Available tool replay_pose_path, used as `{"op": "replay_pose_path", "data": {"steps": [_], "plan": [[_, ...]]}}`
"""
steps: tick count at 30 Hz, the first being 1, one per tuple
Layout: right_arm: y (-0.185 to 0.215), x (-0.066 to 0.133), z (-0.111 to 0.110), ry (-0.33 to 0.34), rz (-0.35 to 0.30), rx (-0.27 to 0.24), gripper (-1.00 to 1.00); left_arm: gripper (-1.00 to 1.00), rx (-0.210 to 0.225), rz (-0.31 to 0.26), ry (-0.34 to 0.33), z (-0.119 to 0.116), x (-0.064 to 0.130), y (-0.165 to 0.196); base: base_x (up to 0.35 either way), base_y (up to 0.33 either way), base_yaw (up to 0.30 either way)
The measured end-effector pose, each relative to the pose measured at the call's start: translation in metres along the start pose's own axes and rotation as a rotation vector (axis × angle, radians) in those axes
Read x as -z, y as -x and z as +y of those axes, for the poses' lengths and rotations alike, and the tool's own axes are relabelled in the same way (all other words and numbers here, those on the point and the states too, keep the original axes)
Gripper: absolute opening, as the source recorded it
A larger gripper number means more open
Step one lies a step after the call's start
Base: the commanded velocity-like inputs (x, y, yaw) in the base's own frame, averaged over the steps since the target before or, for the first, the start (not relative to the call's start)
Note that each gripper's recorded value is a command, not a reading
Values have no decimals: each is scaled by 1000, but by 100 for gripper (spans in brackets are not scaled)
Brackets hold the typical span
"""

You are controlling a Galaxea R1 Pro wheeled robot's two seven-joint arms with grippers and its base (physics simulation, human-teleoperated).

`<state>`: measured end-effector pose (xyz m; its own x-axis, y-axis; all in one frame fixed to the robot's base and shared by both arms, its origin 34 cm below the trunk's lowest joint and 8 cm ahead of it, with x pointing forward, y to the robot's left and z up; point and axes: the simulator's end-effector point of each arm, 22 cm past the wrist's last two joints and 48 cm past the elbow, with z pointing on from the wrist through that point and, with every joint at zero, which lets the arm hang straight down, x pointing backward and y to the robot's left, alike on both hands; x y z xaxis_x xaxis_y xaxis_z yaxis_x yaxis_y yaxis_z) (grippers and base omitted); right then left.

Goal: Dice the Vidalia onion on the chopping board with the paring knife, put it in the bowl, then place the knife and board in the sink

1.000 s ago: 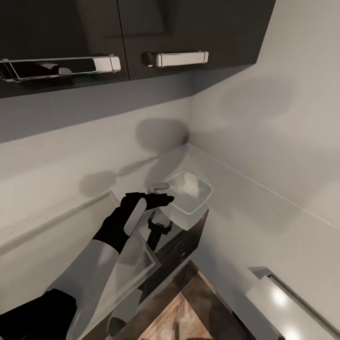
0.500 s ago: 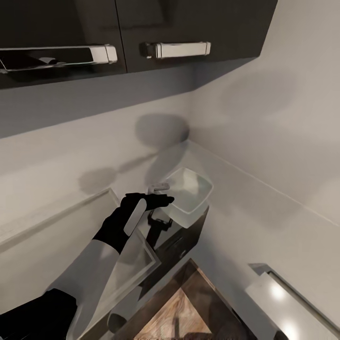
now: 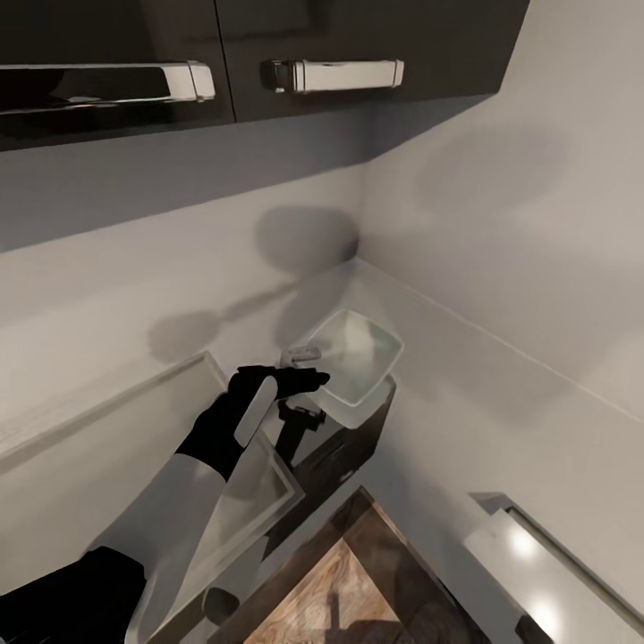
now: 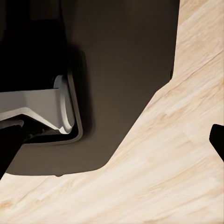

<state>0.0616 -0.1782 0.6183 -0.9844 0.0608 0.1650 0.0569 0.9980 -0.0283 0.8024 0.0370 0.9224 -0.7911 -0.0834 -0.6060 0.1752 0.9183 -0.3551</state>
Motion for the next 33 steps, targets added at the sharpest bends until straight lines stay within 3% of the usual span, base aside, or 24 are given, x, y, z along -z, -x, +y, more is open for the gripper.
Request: {"op": "replay_pose_path", "data": {"steps": [3,4,19,33], "plan": [[-1,0,0,0,2,0,100,100,1,1,0,0,-1,-1,0,0,0],[-1,0,0,0,2,0,100,-100,1,2,0,1,-1,-1,0,0,0],[-1,0,0,0,2,0,100,-100,8,-13,-12,-3,1,5,0,0,0],[4,0,-4,-6,-12,-1,100,-100,-30,-177,-37,-20,33,64,0,0,0]]}}
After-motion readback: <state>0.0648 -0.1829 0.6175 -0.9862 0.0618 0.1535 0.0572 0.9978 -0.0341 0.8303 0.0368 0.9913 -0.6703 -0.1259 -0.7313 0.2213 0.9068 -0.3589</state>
